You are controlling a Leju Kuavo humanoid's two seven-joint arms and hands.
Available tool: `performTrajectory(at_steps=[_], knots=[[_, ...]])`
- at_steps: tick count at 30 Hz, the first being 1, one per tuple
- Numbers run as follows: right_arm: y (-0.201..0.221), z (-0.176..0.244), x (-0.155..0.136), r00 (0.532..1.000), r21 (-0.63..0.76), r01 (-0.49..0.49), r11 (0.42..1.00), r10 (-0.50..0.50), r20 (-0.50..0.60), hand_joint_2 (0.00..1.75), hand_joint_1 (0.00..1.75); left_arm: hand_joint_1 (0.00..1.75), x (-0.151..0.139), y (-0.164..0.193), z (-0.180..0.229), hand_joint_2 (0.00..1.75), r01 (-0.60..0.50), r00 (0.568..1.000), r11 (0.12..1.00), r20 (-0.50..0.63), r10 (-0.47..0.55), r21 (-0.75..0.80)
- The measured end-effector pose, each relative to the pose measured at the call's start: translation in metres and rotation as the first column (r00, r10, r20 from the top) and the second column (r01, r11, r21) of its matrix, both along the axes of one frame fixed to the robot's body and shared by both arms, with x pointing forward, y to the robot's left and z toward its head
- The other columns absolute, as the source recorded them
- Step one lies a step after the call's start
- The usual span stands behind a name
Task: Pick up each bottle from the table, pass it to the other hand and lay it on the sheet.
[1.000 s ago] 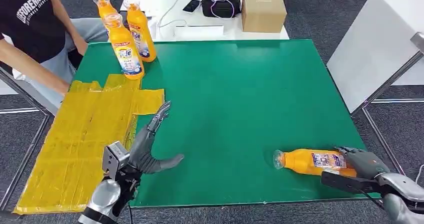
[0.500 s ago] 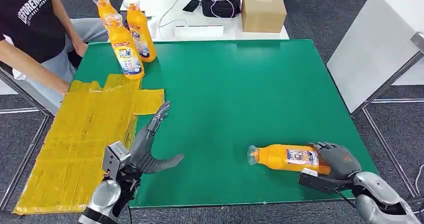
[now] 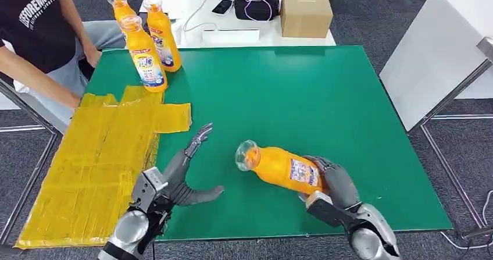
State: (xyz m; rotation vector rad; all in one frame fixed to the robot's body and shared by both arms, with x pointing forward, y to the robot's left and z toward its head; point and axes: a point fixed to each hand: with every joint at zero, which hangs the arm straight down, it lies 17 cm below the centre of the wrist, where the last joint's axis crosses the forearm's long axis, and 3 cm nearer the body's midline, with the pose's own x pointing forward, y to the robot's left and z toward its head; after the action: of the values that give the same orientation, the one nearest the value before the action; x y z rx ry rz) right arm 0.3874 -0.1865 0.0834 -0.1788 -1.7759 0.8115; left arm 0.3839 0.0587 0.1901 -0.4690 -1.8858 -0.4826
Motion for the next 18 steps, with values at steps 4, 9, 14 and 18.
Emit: performTrajectory(at_steps=[4, 9, 14, 18], knots=[[0.032, 0.011, 0.001, 1.000, 0.131, 0.007, 0.991, -0.004, -0.019, 1.75, 1.61, 0.00, 0.001, -0.010, 0.009, 1.75, 0.027, 1.000, 1.000, -0.004, -0.027, -0.015], [0.080, 0.010, 0.001, 0.996, 0.274, -0.023, 0.961, 0.048, -0.082, 1.75, 1.61, 0.00, 0.007, -0.030, 0.030, 1.75, 0.075, 0.997, 0.996, 0.005, -0.075, -0.052], [0.123, 0.006, -0.006, 0.986, 0.323, -0.080, 0.943, 0.123, -0.113, 1.75, 1.64, 0.00, 0.008, -0.042, 0.039, 1.75, 0.105, 0.994, 0.992, 0.014, -0.104, -0.066], [0.140, 0.003, -0.008, 0.979, 0.332, -0.107, 0.937, 0.158, -0.130, 1.75, 1.75, 0.00, 0.010, -0.044, 0.044, 1.75, 0.116, 0.993, 0.989, 0.009, -0.115, -0.088]])
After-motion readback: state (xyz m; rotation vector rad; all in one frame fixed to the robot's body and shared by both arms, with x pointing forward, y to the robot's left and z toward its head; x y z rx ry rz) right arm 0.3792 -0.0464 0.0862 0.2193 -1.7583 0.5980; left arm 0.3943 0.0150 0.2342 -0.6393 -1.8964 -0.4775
